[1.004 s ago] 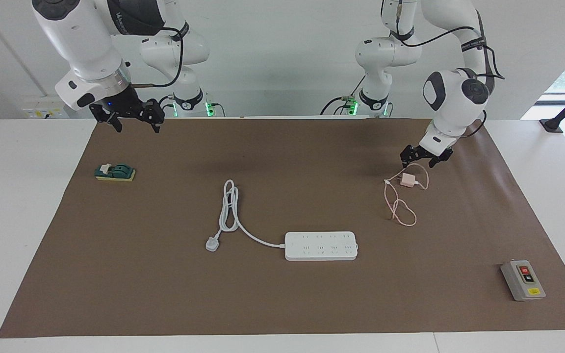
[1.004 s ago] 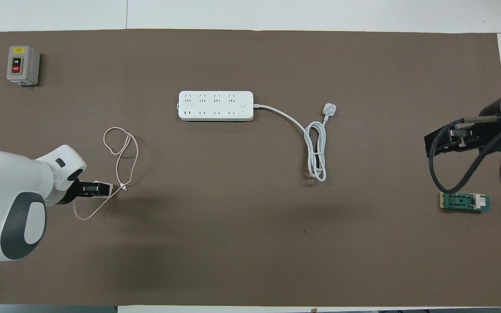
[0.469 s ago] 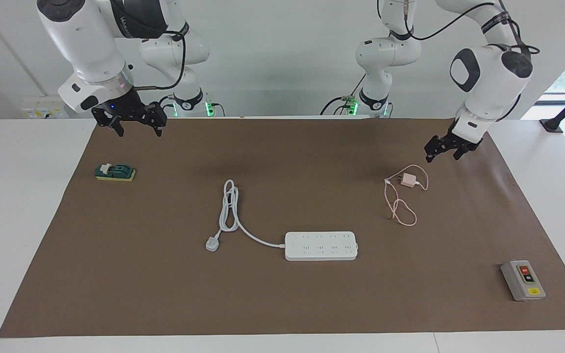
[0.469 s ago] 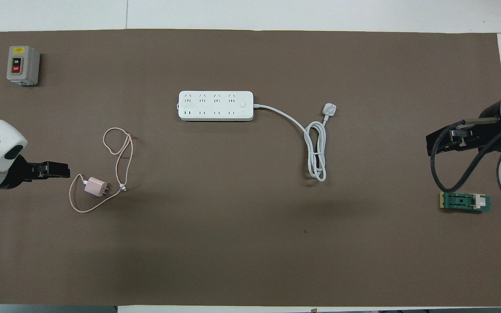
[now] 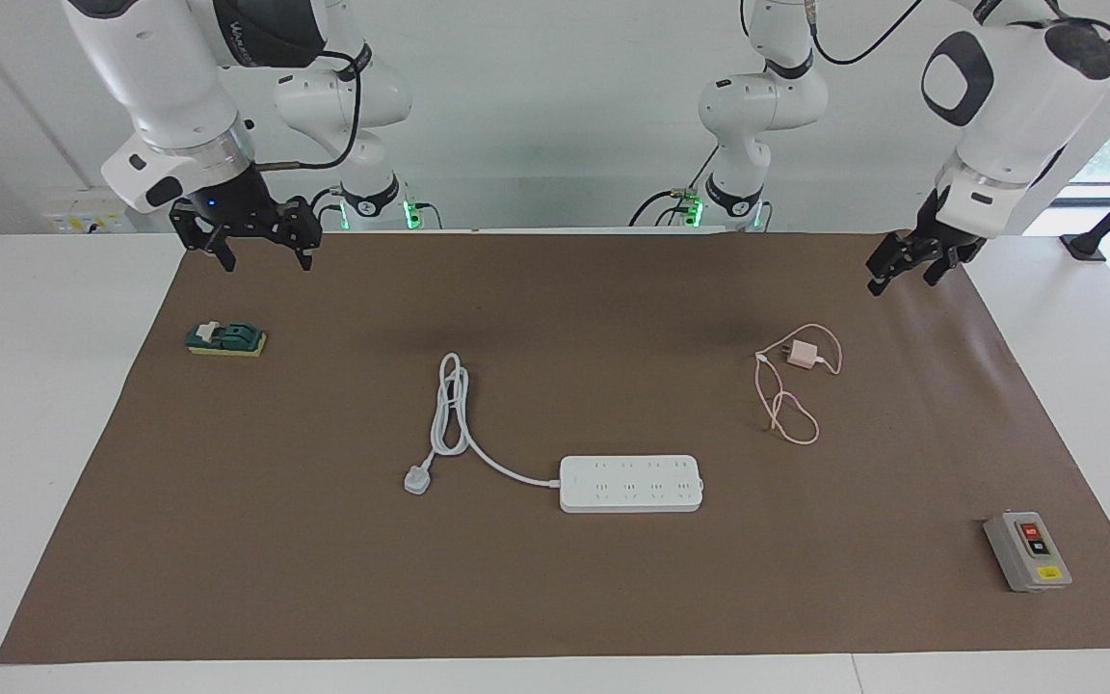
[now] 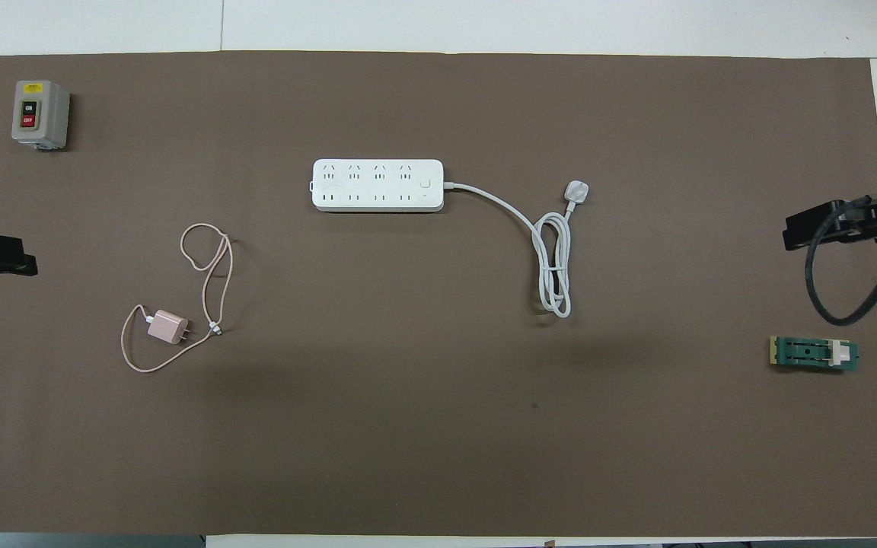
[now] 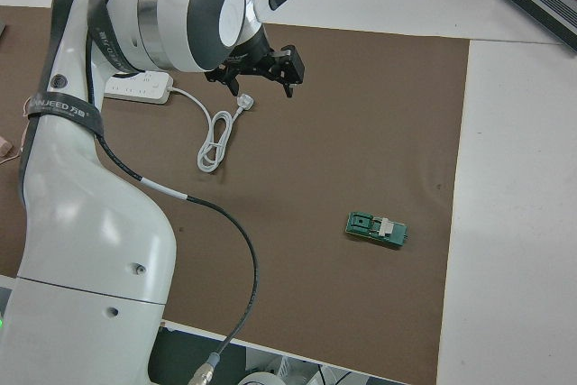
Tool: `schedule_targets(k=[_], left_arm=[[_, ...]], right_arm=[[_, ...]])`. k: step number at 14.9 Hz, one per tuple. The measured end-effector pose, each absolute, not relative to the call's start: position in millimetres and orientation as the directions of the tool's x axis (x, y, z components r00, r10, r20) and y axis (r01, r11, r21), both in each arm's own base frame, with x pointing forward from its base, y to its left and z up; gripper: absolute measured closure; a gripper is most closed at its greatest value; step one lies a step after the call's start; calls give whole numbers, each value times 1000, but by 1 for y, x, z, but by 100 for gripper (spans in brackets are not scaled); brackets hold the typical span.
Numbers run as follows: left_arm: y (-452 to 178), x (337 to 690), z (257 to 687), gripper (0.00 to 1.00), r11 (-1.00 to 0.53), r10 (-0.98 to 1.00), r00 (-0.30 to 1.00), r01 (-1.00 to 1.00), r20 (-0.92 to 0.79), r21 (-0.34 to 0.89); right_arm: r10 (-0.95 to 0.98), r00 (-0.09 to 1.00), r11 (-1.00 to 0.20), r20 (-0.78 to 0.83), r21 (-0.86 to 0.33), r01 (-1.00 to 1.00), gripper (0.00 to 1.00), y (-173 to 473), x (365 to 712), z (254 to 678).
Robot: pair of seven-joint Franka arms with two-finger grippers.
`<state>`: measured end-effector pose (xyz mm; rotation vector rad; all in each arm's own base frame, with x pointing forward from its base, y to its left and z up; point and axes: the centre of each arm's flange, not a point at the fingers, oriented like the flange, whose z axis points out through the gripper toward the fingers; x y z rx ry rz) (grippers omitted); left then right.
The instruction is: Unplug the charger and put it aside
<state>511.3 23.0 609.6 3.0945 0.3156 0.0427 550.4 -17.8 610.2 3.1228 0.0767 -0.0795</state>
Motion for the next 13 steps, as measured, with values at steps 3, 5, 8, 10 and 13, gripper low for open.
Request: schedule_targets(k=[3,5,8,10,13], left_arm=[[23,514,612,0,-979,201,979,200,31,27],[20,516,608,0,-983,185,983,184,23,24],[14,522,604,0,-985,170,985,170,15,22],[12,527,605,0,-986,165,986,164,19,23],[3,531,605,0,-989,148,989,147,30,25]], right_arm=[[51,997,-999,-58,15,51,0,-19,550,609],[52,997,-998,-59,15,53,0,-18,550,609],[50,997,-999,-59,14,51,0,-19,550,609],[50,997,-999,-60,14,51,0,-19,549,610],[49,996,-999,-79,13,51,0,-19,546,609]])
